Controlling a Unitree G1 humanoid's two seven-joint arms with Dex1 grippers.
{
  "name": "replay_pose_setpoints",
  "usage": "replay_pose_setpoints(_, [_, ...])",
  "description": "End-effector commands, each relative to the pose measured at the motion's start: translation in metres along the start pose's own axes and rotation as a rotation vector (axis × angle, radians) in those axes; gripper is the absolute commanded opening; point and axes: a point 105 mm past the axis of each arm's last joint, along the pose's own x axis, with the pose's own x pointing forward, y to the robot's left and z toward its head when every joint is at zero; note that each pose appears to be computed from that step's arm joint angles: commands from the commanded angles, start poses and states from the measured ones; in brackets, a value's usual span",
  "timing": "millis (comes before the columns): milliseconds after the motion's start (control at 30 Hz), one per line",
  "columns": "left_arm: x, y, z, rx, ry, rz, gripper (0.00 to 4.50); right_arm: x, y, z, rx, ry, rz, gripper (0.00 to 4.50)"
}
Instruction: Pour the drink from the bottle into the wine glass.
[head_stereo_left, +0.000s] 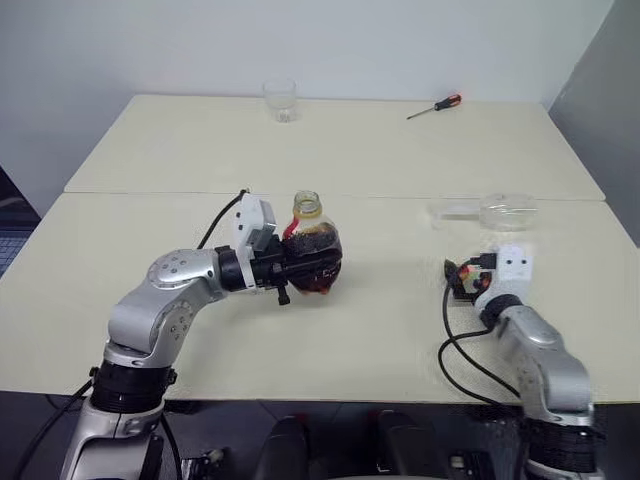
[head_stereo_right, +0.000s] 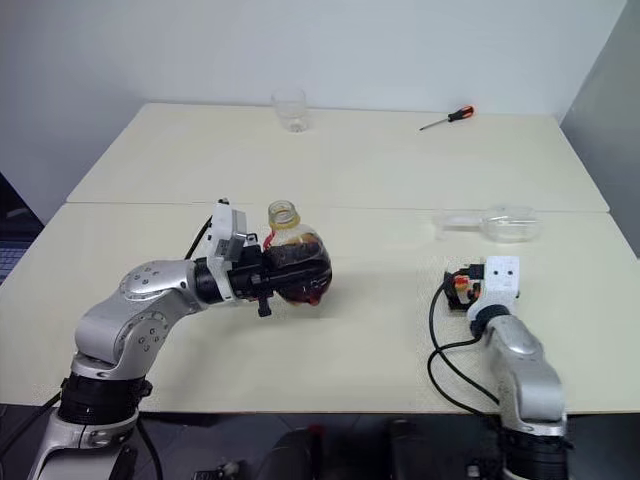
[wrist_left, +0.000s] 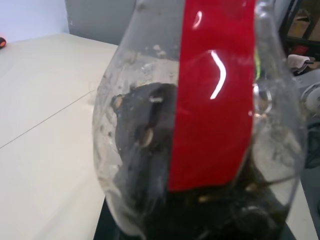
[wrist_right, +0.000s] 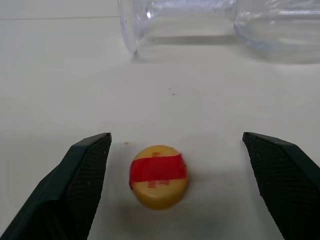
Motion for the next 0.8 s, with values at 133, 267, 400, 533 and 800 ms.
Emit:
replay_pose_setpoints(133, [-0.012,0.025,0.014,0.046,-0.059,0.163,0.95,-0.025,0.051,0.078,-0.038,-0.212,0.422,4.5])
replay_pose_setpoints(267, [-0.014,0.04,0.014,0.054,-0.069,0.244,0.95,-0.04,0.084,0.094,-0.005,-0.247,0.679,4.5])
replay_pose_setpoints(400, [-0.025,0.07,0.016,0.071,-0.082,0.4,0.95,-0.049,0.133,0.108,0.004,-0.243,1.014,4.5])
replay_pose_setpoints(533, [-0.037,0.09,0.016,0.09,-0.087,0.515,0.95,-0.044,0.163,0.11,-0.03,-0.228,1.169,4.5])
replay_pose_setpoints(800, [-0.077,0.13,0.017,0.121,-0.086,0.751,0.95,-0.018,0.206,0.13,-0.088,-0.287,1.215,4.5])
